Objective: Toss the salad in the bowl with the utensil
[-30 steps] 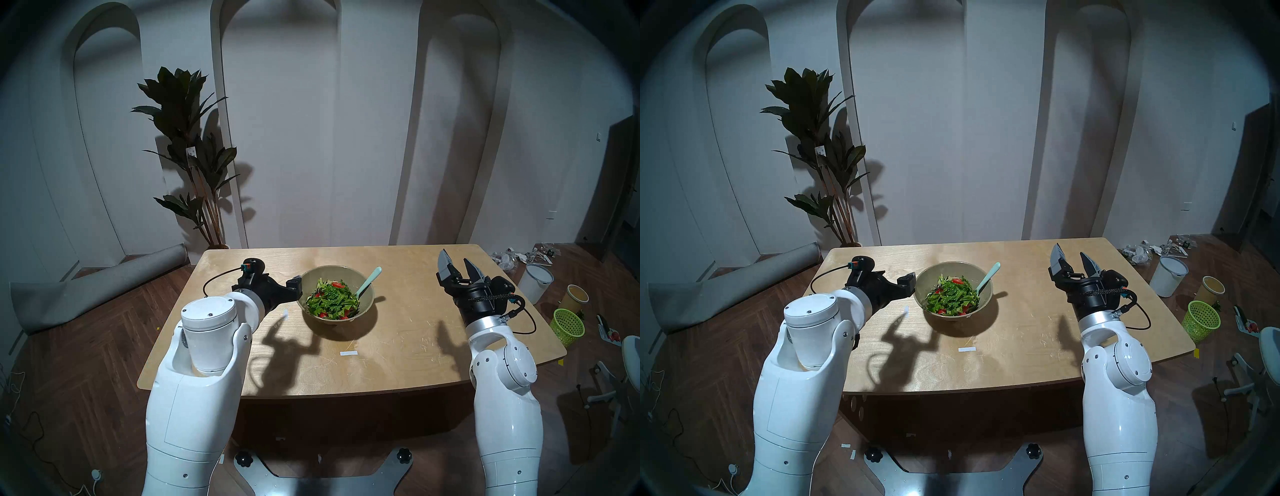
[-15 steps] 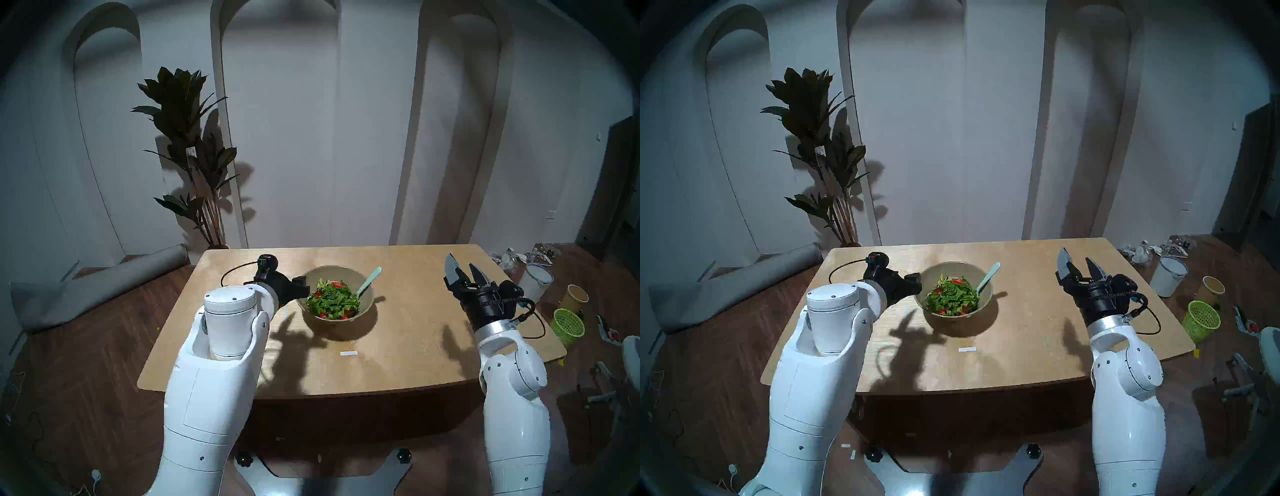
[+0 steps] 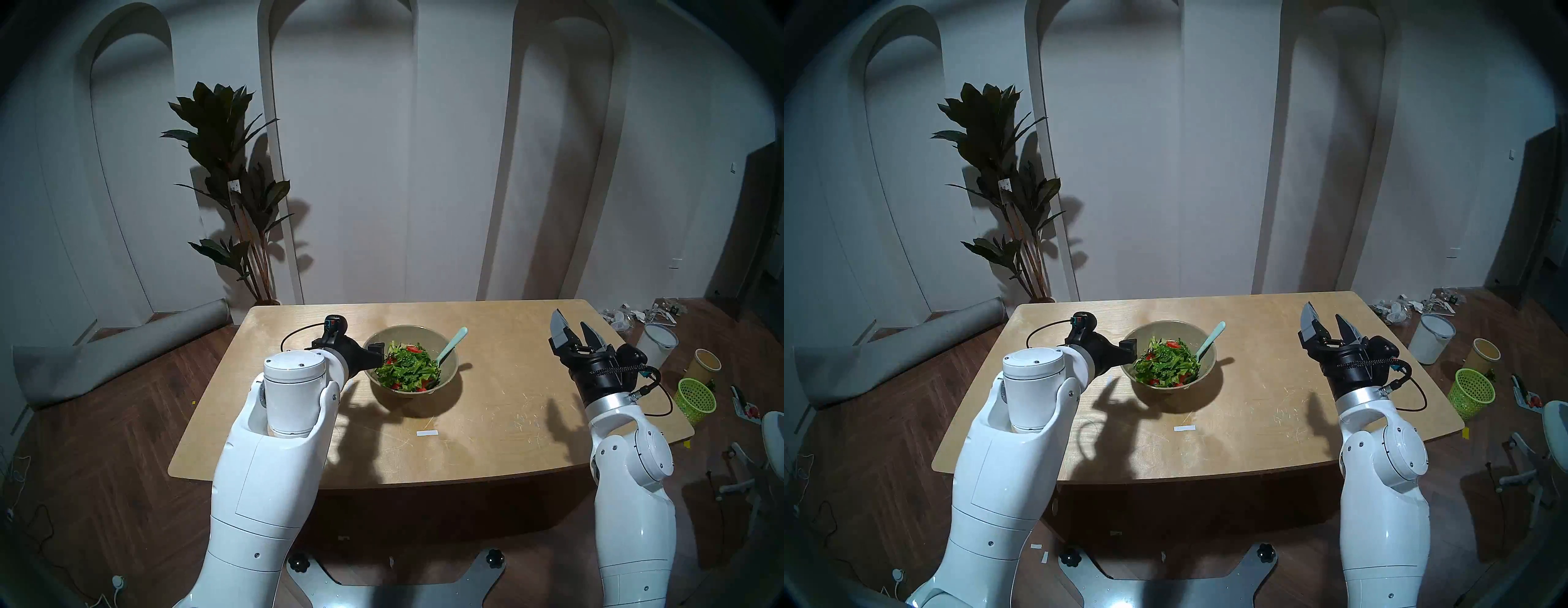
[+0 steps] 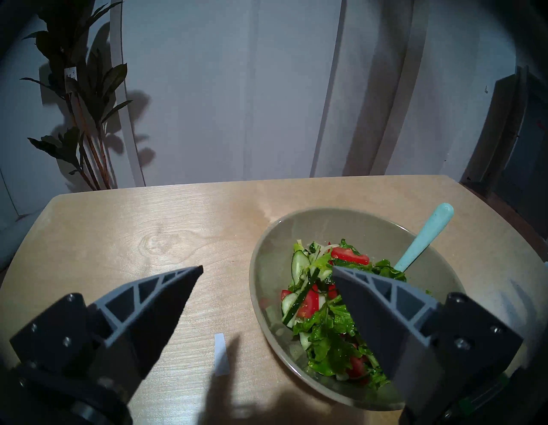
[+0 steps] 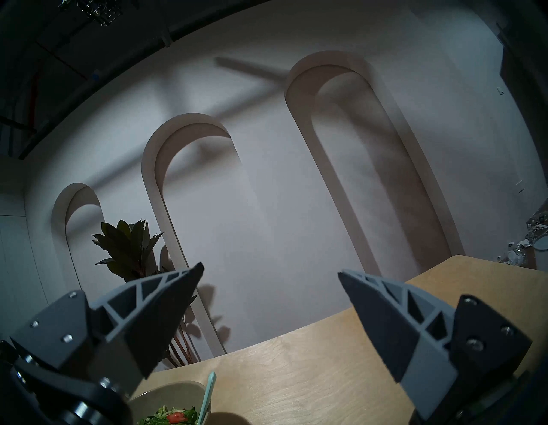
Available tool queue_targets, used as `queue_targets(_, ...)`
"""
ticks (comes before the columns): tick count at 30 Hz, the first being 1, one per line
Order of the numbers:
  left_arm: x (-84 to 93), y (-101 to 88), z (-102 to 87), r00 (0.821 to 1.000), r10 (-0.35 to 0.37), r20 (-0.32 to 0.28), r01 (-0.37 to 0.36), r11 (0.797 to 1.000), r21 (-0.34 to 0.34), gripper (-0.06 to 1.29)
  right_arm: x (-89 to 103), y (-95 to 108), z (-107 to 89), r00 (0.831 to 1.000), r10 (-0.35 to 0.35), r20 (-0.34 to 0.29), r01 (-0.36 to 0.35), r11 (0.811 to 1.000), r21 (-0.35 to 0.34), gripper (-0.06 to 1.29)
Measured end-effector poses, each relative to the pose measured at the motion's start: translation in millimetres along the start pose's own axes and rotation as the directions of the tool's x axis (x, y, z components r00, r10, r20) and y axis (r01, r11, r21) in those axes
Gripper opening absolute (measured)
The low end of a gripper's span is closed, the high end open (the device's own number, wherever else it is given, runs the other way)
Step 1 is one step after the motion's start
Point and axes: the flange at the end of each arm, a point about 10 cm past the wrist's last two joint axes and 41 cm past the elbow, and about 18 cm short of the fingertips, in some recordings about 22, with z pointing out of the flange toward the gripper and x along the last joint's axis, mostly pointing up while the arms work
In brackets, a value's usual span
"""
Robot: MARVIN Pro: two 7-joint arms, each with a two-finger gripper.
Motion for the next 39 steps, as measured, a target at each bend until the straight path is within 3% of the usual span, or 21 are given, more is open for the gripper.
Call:
queue_targets(6,-11.7,1.6,13.7,0.997,-0.018,0.075,0.018,1.000,0.001,1.18,0.8,0.0,0.2,1.000,0.001,-0.010,-0.002,1.000,-0.003,1.22)
queue_targets(11,-14.5,3.4,21.1,0.995,-0.026,0.099,0.026,1.000,-0.002,1.18,1.3,0.3,0.1,1.000,0.002,-0.017,-0.002,1.000,-0.006,1.22)
queue_targets(28,-10.4,4.9,35.5,0.994,-0.030,0.108,0.029,1.000,0.006,1.08,4.5,3.4,-1.4,0.999,-0.005,-0.046,0.004,1.000,-0.016,1.22)
queue_targets(39,-17.1,3.9,44.8,0.991,-0.036,0.132,0.034,0.999,0.021,1.06,7.0,5.5,-3.1,0.998,-0.007,-0.067,0.006,1.000,-0.021,1.22)
